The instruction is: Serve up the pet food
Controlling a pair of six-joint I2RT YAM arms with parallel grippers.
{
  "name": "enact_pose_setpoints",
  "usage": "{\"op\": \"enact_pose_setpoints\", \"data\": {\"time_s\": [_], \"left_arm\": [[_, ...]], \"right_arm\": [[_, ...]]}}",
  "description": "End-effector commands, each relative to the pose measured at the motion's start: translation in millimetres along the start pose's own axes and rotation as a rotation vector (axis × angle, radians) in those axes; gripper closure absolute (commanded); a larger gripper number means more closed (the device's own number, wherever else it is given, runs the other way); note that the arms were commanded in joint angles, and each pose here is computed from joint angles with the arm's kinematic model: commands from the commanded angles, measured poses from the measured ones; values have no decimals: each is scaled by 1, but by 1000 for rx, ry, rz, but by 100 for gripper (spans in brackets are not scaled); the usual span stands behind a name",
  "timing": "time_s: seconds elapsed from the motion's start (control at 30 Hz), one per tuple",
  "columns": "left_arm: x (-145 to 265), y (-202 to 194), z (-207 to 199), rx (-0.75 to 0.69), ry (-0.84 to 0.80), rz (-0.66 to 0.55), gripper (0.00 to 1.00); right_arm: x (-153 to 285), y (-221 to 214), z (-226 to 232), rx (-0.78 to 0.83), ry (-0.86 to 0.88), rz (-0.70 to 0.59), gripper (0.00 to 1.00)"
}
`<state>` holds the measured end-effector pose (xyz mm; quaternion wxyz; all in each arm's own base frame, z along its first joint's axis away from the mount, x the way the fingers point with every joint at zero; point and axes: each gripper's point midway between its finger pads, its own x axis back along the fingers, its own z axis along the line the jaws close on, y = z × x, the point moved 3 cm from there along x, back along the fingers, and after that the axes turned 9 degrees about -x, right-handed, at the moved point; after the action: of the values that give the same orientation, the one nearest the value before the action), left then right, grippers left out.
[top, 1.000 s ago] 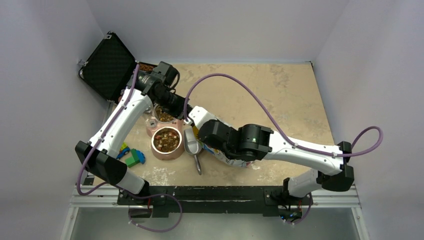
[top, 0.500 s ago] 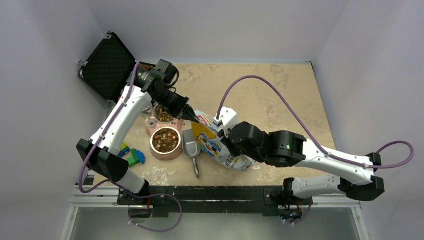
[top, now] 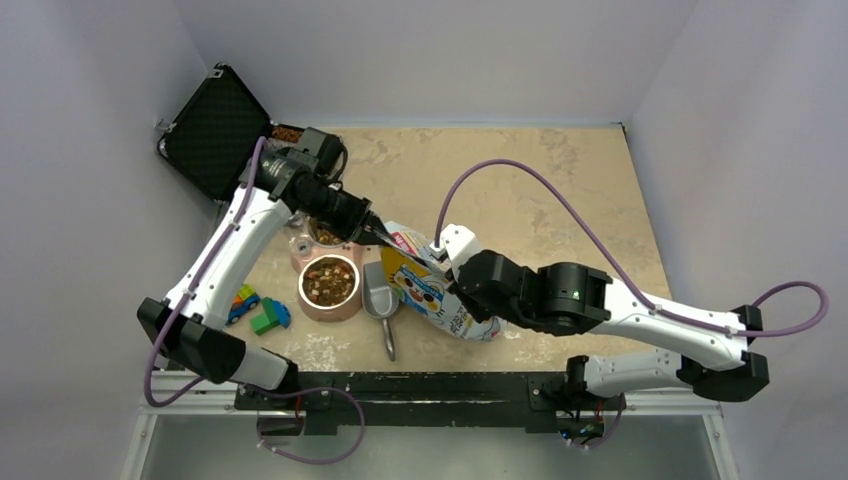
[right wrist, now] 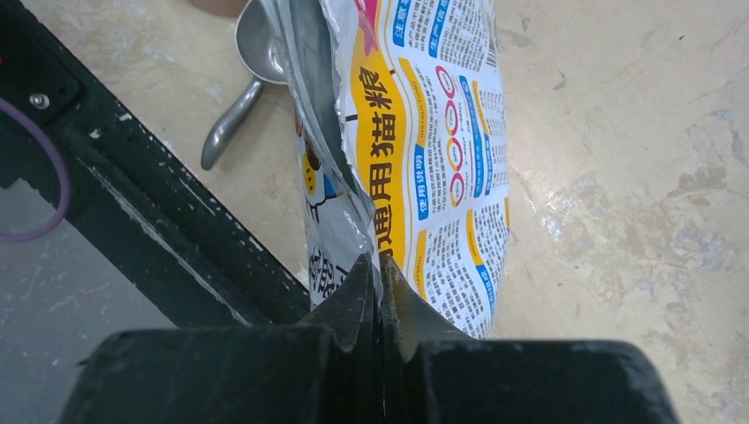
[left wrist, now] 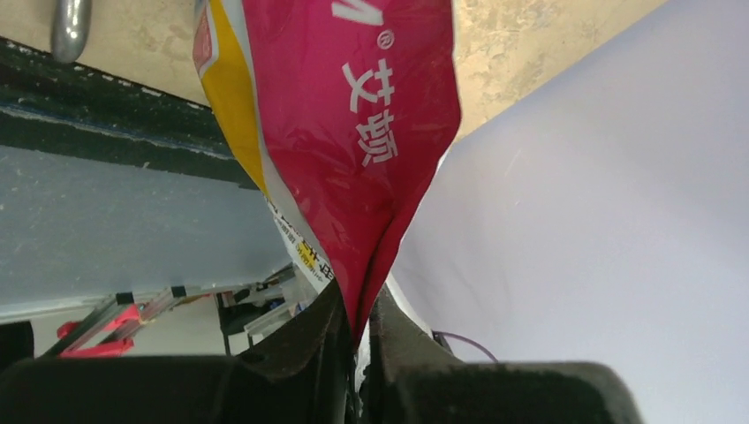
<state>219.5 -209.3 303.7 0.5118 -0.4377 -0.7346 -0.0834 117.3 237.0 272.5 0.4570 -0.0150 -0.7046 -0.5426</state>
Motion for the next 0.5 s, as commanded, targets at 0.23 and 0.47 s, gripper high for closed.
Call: {"op": "enact_pose_setpoints", "data": {"time_s": [0.23, 0.47], "left_arm": [[20, -80, -1, -204, -165, -37, 41], [-2, -99, 10, -154, -149, 19, 39]], "right_arm": [[27, 25, 6, -24, 96, -71, 100], [29, 38, 7, -22, 95, -86, 100]]}}
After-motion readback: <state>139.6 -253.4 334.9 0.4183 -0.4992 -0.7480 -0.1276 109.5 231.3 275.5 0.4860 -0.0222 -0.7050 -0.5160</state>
